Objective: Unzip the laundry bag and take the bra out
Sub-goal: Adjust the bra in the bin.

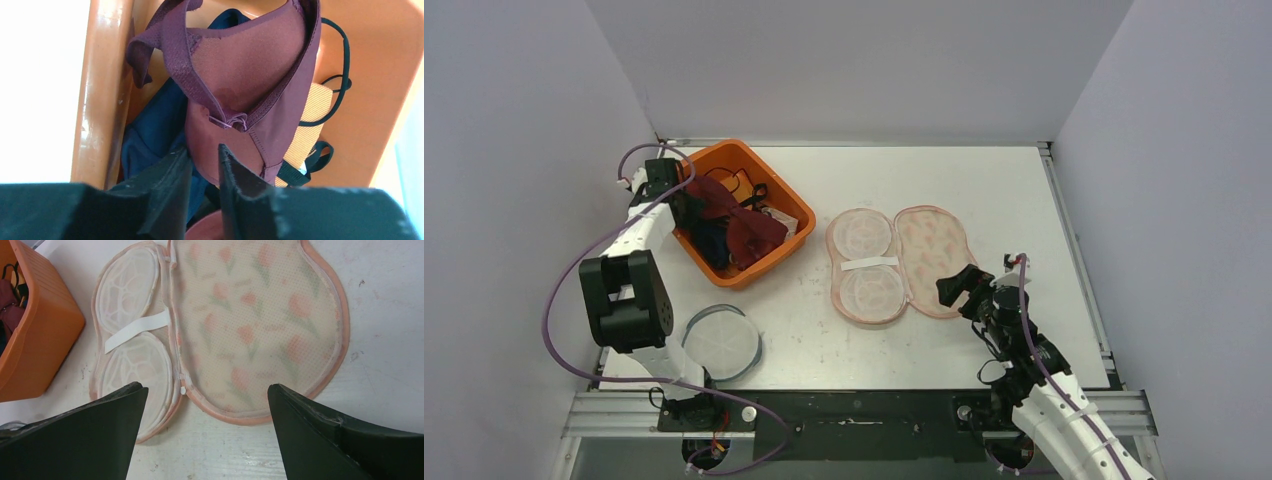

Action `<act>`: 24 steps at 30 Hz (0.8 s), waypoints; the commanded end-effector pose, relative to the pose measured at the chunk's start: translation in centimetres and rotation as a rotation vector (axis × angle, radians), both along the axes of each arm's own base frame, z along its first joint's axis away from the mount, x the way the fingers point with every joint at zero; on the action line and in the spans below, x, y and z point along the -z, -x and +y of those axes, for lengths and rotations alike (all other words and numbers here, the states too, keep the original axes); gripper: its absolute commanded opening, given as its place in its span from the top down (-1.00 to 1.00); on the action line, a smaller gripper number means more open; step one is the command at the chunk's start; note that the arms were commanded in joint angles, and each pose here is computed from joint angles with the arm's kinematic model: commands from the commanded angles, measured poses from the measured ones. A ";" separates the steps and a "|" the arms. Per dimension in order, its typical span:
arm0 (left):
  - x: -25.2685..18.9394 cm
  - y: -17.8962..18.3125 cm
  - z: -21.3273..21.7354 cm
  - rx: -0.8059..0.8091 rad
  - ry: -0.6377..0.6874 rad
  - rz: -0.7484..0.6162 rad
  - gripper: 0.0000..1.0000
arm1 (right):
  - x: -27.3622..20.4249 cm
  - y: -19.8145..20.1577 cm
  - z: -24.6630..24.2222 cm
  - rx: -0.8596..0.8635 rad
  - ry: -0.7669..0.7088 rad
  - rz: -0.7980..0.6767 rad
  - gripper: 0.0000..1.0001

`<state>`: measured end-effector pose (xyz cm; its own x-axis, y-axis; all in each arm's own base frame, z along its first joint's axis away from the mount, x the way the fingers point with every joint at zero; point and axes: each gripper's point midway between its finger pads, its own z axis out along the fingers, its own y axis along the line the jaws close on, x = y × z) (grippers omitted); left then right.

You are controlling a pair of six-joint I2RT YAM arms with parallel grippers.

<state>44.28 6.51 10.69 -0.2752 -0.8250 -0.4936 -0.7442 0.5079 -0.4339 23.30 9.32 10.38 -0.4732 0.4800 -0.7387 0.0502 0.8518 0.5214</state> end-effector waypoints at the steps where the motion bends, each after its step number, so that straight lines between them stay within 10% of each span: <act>1: -2.9 -2.5 0.9 0.021 -0.025 -0.104 0.62 | -1.4 -0.5 -0.2 0.011 0.008 -0.056 -0.91; 9: -3.7 -2.3 1.1 0.040 -0.050 -0.136 0.99 | -1.2 -0.5 -0.2 0.008 0.008 -0.051 -0.91; 24: -7.6 -5.0 -3.8 0.298 0.008 -0.441 1.00 | -1.3 -0.4 -0.1 0.000 0.004 -0.061 -0.91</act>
<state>47.03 4.20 13.56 -0.3091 -0.7808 -0.5429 -0.5190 0.6169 -0.5917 23.26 9.24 10.85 -0.4577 0.4820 -0.7471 0.0404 0.8507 0.5241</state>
